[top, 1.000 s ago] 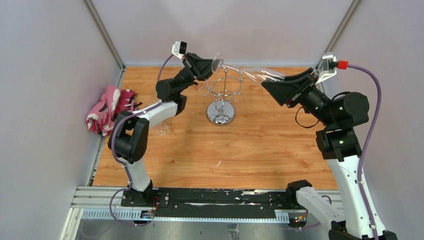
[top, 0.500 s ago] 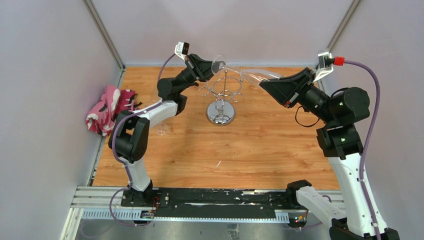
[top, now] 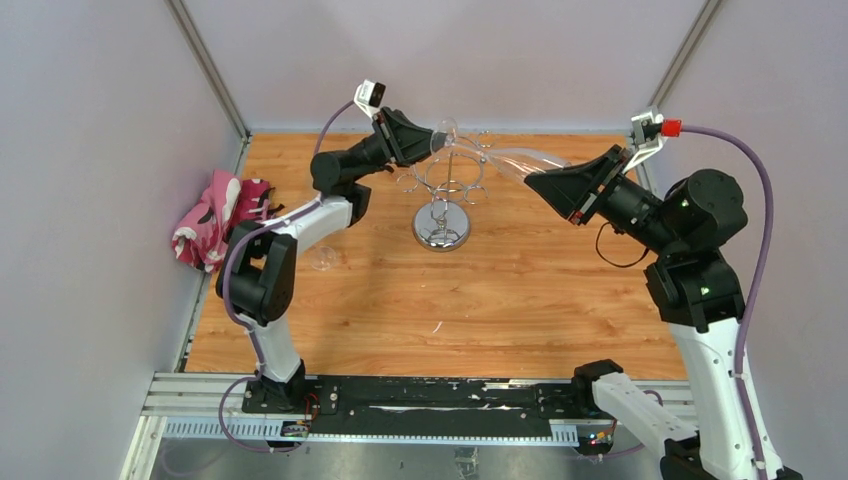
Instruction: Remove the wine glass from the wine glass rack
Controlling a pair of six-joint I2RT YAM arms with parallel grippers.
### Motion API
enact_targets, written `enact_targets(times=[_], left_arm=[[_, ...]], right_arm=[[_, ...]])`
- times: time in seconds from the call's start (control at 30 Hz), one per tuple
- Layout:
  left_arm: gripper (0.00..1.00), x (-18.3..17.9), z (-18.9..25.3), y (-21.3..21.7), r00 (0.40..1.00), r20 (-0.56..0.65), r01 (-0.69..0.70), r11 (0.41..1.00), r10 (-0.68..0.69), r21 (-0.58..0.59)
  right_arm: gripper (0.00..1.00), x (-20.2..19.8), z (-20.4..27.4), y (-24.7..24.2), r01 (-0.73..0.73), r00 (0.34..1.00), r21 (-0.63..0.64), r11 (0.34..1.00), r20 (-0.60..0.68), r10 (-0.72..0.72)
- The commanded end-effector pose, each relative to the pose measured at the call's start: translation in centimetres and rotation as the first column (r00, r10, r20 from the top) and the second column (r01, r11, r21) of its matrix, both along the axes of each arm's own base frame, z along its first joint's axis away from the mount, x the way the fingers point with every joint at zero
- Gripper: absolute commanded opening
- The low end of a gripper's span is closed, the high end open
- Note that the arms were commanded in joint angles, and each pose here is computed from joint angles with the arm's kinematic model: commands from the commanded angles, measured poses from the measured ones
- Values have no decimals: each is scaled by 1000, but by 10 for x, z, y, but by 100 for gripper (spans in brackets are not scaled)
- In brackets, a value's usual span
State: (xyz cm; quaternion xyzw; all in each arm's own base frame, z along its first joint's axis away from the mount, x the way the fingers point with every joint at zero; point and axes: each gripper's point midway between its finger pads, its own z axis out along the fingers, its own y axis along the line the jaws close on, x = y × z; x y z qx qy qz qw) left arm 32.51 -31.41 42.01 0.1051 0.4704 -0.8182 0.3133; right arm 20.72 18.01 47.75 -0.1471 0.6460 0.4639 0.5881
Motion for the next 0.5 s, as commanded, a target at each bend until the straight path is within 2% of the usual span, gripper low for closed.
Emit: enact_targets(times=[0.0, 0.1, 0.4, 0.47], left_arm=[[32, -40, 31, 2, 972, 212, 100, 995, -99, 5], [25, -29, 36, 4, 973, 211, 97, 995, -94, -4], [24, -16, 23, 0, 979, 182, 95, 995, -95, 6], [21, -13, 23, 3, 979, 184, 85, 996, -84, 6]], right_arm=[[0, 7, -36, -3, 33, 993, -88, 996, -106, -42], [0, 4, -38, -7, 54, 993, -103, 993, -100, -64], [0, -5, -29, -15, 82, 992, -121, 989, -87, -93], [0, -4, -34, -20, 109, 987, -148, 983, -103, -125]])
